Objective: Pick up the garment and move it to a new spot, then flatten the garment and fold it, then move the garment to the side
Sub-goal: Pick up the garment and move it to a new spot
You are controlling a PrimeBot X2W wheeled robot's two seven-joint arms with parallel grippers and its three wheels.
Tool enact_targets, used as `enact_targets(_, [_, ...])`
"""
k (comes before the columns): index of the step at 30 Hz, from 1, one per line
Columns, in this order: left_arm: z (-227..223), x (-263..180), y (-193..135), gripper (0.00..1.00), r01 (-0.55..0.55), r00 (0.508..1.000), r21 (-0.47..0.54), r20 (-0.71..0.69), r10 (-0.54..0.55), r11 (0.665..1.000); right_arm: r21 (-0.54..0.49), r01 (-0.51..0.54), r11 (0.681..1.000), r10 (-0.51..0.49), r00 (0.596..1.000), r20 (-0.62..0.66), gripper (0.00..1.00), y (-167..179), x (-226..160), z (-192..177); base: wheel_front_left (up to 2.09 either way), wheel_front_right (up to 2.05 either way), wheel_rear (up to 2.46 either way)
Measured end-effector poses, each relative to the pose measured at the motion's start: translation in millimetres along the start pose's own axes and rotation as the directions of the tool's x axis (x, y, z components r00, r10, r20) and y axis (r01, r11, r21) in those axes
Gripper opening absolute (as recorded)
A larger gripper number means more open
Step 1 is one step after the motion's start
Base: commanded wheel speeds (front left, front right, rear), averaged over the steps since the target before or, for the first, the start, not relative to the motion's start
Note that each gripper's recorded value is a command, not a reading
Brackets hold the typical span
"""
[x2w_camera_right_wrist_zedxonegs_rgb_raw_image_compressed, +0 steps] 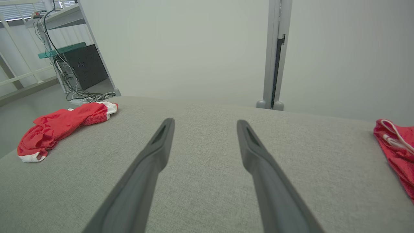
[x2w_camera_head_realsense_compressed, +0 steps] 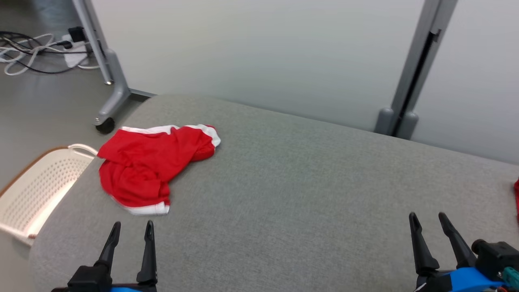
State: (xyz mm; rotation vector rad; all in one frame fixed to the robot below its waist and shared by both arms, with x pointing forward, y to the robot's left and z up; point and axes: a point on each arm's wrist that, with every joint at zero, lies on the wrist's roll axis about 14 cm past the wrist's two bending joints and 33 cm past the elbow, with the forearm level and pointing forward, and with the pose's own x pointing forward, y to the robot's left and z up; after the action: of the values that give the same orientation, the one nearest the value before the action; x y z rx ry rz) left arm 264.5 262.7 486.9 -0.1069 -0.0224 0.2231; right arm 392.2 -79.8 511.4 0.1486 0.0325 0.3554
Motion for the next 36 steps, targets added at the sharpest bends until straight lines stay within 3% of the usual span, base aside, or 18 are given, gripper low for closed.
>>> enact_targets(10, [3.1,-41.1,49.8,1.0,-0.185,0.983,0.002,0.001,0.185,0.983,0.013,-0.161,0.987,0.162,0.986,-0.049,1.0,53.3,28.0,-16.7,0.0,0.0,0.0])
enact_targets(17, [3.3,-52.1,67.1,1.0,-0.263,0.965,0.007,-0.007,0.263,0.965,0.027,-0.208,0.978,0.21,0.974,-0.088,1.0,69.2,38.1,-30.6,0.0,0.0,0.0])
enact_targets(27, [9.8,-51.1,70.5,1.0,-0.269,0.963,0.001,0.004,0.269,0.963,0.031,-0.212,0.977,0.215,0.972,-0.1,1.0,70.4,40.3,-35.9,0.0,0.0,0.0])
enact_targets(36, [99.2,3.2,83.6,1.0,-0.211,0.966,0.085,0.172,0.194,0.974,0.045,-0.181,0.983,0.185,0.976,-0.117,1.0,56.3,46.8,-44.8,0.0,0.0,0.0])
